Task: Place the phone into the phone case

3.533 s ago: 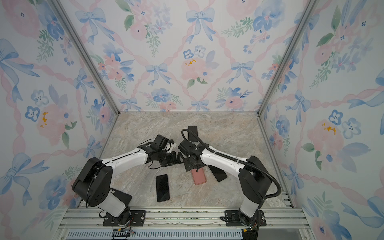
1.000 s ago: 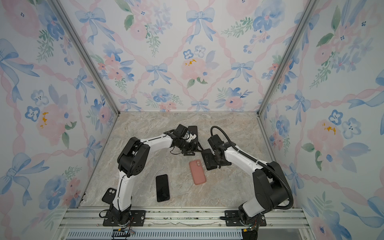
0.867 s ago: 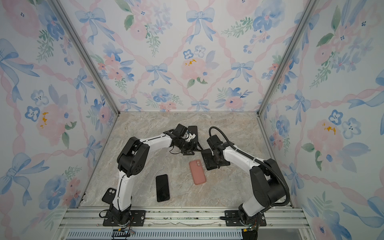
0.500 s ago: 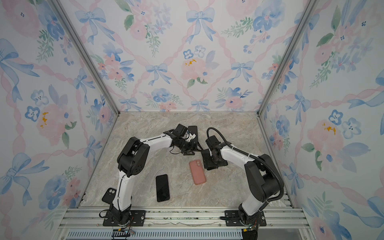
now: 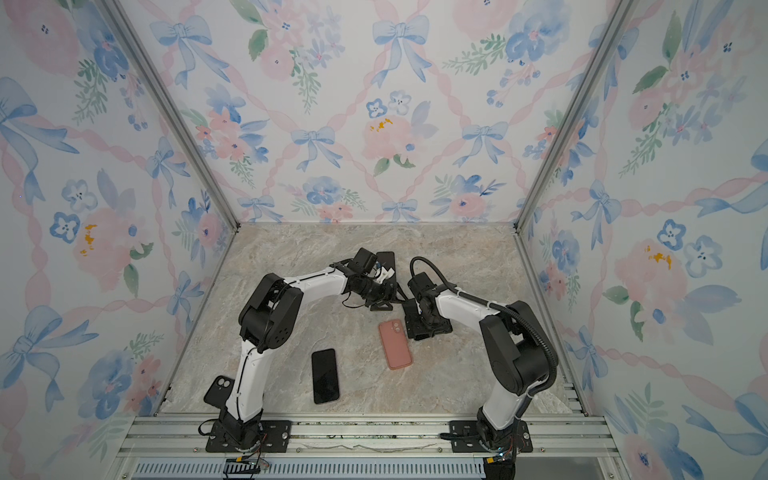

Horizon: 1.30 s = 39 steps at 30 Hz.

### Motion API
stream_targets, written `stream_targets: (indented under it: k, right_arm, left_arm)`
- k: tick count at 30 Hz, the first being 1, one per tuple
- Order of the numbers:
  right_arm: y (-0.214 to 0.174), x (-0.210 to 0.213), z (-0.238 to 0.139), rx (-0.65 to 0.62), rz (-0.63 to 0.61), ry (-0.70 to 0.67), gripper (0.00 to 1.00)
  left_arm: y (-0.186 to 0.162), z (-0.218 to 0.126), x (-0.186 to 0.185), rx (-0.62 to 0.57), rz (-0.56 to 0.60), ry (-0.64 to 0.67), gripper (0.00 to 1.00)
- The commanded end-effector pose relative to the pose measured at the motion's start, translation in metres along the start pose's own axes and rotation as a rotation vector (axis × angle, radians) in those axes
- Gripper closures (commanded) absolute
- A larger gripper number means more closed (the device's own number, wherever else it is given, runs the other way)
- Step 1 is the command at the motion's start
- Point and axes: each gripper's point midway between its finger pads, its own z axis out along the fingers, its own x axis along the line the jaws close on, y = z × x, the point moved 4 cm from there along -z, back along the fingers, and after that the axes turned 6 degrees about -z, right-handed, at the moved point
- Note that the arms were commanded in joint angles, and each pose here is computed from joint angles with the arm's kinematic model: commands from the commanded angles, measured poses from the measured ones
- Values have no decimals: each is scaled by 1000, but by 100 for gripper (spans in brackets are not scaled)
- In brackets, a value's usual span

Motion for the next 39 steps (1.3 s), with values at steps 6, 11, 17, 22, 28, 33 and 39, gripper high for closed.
stream_targets:
  k: [6, 11, 17, 22, 28, 33, 39]
  right_arm:
    - [-2, 7, 16, 44, -16, -34, 22]
    - [-4, 9, 19, 37, 0, -13, 27]
    - [-7, 10, 19, 17, 25, 52, 32]
    - [-12, 9, 20, 7, 40, 90, 34]
    - [-16, 9, 22, 5, 53, 115, 35]
    - [-16, 9, 22, 2, 53, 127, 35]
    - [-15, 9, 22, -5, 59, 138, 36]
  left_arm:
    - [-4, 7, 13, 27, -26, 16, 20]
    - [-4, 9, 14, 33, -14, 14, 23]
    - [-2, 12, 13, 42, -17, -44, 26]
    - [-1, 17, 12, 45, -42, -136, 32]
    - [1, 21, 15, 38, -73, -202, 38]
    - [2, 29, 21, 34, -90, -224, 39]
    - [5, 37, 26, 36, -99, -249, 44]
